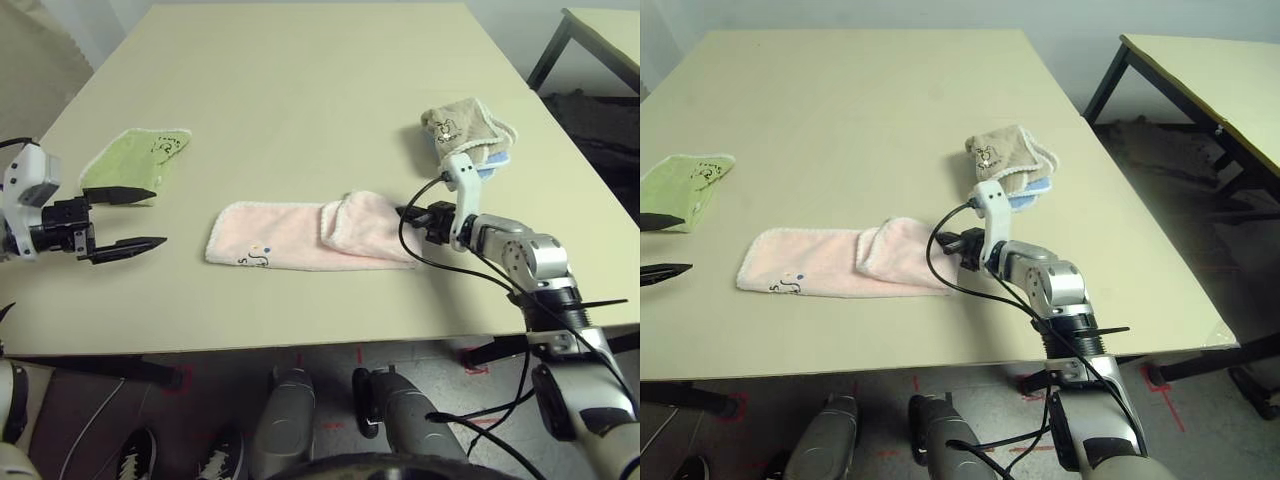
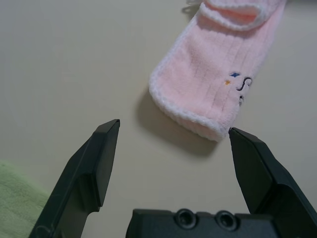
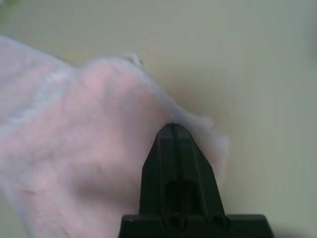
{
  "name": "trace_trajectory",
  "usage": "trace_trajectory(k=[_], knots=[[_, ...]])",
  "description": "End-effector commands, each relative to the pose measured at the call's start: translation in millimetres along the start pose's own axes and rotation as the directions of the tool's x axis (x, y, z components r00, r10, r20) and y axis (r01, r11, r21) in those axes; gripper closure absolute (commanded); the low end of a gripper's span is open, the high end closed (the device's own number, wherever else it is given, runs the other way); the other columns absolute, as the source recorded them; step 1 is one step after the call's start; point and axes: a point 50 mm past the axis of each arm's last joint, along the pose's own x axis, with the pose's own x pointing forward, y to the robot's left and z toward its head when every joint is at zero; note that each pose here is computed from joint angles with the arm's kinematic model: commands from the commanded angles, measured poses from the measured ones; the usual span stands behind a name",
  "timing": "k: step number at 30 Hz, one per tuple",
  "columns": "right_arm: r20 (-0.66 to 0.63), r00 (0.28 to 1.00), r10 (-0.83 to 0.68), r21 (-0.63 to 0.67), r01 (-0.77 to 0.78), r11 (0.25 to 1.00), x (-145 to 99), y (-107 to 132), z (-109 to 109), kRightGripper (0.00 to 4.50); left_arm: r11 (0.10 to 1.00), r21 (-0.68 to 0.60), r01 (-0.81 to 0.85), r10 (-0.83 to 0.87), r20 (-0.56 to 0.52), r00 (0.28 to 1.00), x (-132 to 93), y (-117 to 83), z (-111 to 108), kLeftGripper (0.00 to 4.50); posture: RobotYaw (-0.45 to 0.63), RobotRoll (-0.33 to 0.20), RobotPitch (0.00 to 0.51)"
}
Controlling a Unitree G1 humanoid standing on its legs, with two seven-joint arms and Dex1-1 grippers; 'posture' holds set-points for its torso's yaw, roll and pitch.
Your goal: Fold the towel and set it aside.
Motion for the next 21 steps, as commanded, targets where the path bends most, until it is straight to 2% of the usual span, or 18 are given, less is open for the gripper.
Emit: trace_trajectory(k=[1,3,5,8,11,14,18,21], knots=[[0.074,0.989,0.127,-0.209,-0.109,0.972,-14.1,12.4,31.3,3.58,0.985,-0.169,-0.021,0.022,0.0,1.0,-1.7,2.9,-4.2,0.0,0.15,0.0,0.16],[0.062,0.966,0.25,-0.359,-0.212,0.909,-25.8,20.6,38.7,2.83,0.932,-0.354,-0.073,0.061,-0.044,0.997,-0.5,6.1,-9.8,0.0,0.14,0.0,0.162],[-0.003,0.927,0.376,-0.46,-0.335,0.822,-37.5,26.5,35.9,2.08,0.866,-0.494,-0.076,0.032,-0.098,0.995,1.9,4.9,-12.9,0.0,0.14,0.0,0.162],[-0.13,0.868,0.479,-0.53,-0.469,0.706,-54.0,28.9,26.3,0.97,0.746,-0.663,-0.065,-0.03,-0.132,0.991,9.0,2.5,-12.7,0.0,0.12,0.0,0.16],[-0.195,0.837,0.512,-0.539,-0.527,0.657,-66.8,26.6,20.6,0.01,0.616,-0.784,-0.069,-0.046,-0.123,0.991,23.5,1.5,-15.2,0.0,0.1,0.0,0.159],[-0.241,0.824,0.512,-0.554,-0.55,0.625,-74.0,24.7,17.1,0.01,0.52,-0.848,-0.099,-0.022,-0.129,0.991,44.2,0.4,-24.8,0.0,0.1,0.0,0.158],[-0.201,0.841,0.502,-0.547,-0.522,0.655,-75.0,24.4,18.1,0.01,0.415,-0.909,-0.027,-0.102,-0.077,0.992,73.2,-6.2,-24.4,0.0,0.08,0.0,0.158],[-0.199,0.846,0.494,-0.538,-0.516,0.667,-78.0,26.9,15.0,0.01,0.368,-0.93,-0.003,-0.143,-0.06,0.988,91.2,-9.5,-23.7,0.0,0.06,0.0,0.159]])
